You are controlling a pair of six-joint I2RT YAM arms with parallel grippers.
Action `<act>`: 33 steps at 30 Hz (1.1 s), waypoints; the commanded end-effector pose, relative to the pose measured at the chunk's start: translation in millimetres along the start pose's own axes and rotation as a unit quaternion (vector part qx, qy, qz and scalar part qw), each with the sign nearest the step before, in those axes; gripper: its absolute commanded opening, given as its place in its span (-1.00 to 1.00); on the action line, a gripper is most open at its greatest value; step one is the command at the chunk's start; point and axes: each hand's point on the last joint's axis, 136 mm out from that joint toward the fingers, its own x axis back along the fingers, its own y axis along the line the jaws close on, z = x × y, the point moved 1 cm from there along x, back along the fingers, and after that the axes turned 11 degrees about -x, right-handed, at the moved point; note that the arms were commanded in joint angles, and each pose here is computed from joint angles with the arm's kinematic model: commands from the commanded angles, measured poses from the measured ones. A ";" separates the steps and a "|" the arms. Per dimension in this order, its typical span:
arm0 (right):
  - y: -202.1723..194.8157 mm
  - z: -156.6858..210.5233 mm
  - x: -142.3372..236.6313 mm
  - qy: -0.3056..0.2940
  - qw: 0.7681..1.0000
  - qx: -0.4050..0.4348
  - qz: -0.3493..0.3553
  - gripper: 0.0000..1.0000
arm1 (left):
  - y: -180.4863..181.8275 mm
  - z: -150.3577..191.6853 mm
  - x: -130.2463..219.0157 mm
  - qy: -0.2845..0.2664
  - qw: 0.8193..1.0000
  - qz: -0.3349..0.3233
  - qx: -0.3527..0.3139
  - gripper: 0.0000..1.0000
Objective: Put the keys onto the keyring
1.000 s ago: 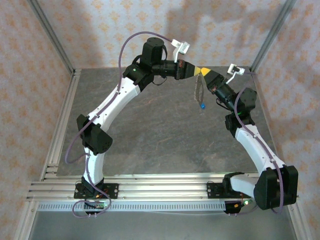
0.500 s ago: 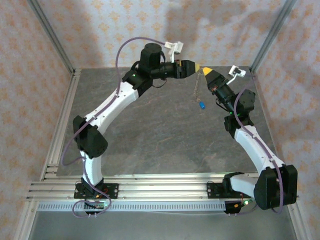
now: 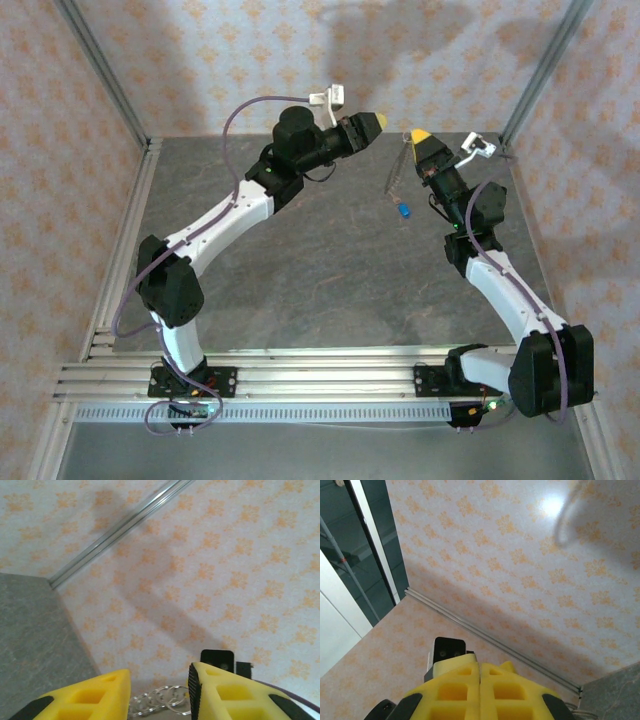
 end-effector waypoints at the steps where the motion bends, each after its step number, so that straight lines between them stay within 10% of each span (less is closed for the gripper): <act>1: 19.5 -2.1 0.3 -0.012 0.999 0.005 -0.039 -1.00 | -27.7 -16.5 3.6 -0.036 0.999 0.035 -0.007 -0.30; 33: 11.6 0.1 -5.1 -0.009 0.999 -0.002 -0.033 -1.00 | -31.7 25.3 -20.4 0.013 0.999 0.051 0.000 -0.38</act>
